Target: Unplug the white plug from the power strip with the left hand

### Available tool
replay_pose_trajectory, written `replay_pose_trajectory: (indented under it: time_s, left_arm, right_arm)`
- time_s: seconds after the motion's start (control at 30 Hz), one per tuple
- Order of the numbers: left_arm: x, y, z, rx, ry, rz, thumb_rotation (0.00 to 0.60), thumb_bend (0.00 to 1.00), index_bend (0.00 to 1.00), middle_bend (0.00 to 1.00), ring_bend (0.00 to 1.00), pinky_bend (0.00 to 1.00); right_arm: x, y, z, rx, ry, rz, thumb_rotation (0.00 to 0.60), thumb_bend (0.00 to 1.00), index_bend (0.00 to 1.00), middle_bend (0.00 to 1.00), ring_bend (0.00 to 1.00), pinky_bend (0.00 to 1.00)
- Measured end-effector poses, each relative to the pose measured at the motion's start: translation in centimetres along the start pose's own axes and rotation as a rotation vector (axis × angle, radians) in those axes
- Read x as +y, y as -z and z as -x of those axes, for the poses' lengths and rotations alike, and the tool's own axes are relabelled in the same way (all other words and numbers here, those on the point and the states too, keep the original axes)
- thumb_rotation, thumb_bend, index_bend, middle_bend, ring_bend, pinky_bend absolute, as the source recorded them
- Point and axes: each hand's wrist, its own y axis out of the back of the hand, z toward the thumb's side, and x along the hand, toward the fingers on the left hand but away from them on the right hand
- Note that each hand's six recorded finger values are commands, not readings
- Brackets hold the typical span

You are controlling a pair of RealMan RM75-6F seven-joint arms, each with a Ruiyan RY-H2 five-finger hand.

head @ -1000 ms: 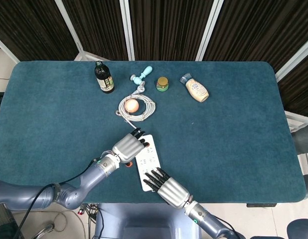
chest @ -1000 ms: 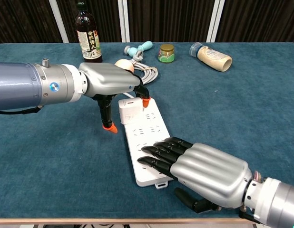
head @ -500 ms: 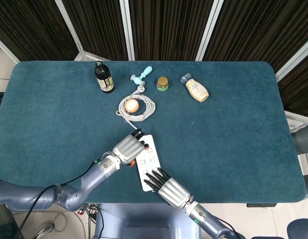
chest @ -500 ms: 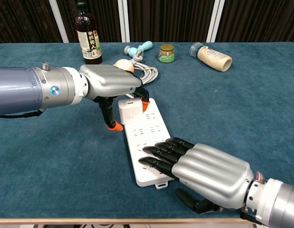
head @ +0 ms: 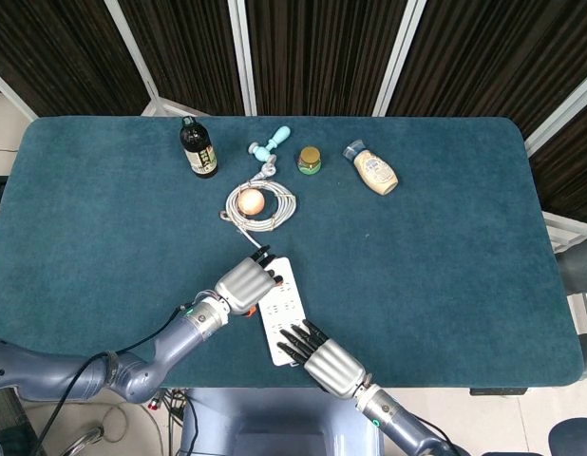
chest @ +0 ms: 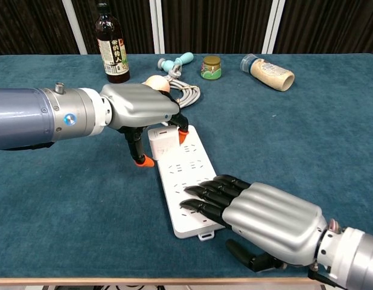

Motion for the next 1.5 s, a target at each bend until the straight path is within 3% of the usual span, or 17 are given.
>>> replay_pose_trajectory:
  time_s: [0.47, 0.63, 0.8, 1.5]
  left_arm:
    - [-0.4, -0.2, -0.5, 0.018, -0.043, -0.022, 0.6, 0.2, 0.52, 0.61, 0.19, 0.06]
    - [-0.8, -0.2, -0.6, 0.024, -0.045, -0.026, 0.6, 0.31, 0.57, 0.65, 0.21, 0.06]
    - [-0.9, -0.2, -0.7, 0.029, -0.055, -0.027, 0.6, 0.34, 0.6, 0.69, 0.23, 0.06]
    - [0.0, -1.3, -1.3, 0.025, -0.099, -0.009, 0.6, 0.34, 0.64, 0.72, 0.24, 0.06]
  right_arm:
    - [-0.1, 0.3, 0.0, -0.01, 0.001, 0.009, 0.6, 0.71, 0.02, 0.01, 0.01, 0.07]
    - [-0.2, 0.5, -0.1, -0.015, 0.0, 0.01, 0.6, 0.71, 0.02, 0.01, 0.01, 0.07]
    - [-0.2, 0.7, -0.1, -0.02, 0.0, 0.012, 0.6, 0.71, 0.02, 0.01, 0.01, 0.07]
    - [-0.3, 0.0, -0.1, -0.003, 0.003, 0.028, 0.6, 0.71, 0.02, 0.01, 0.01, 0.07]
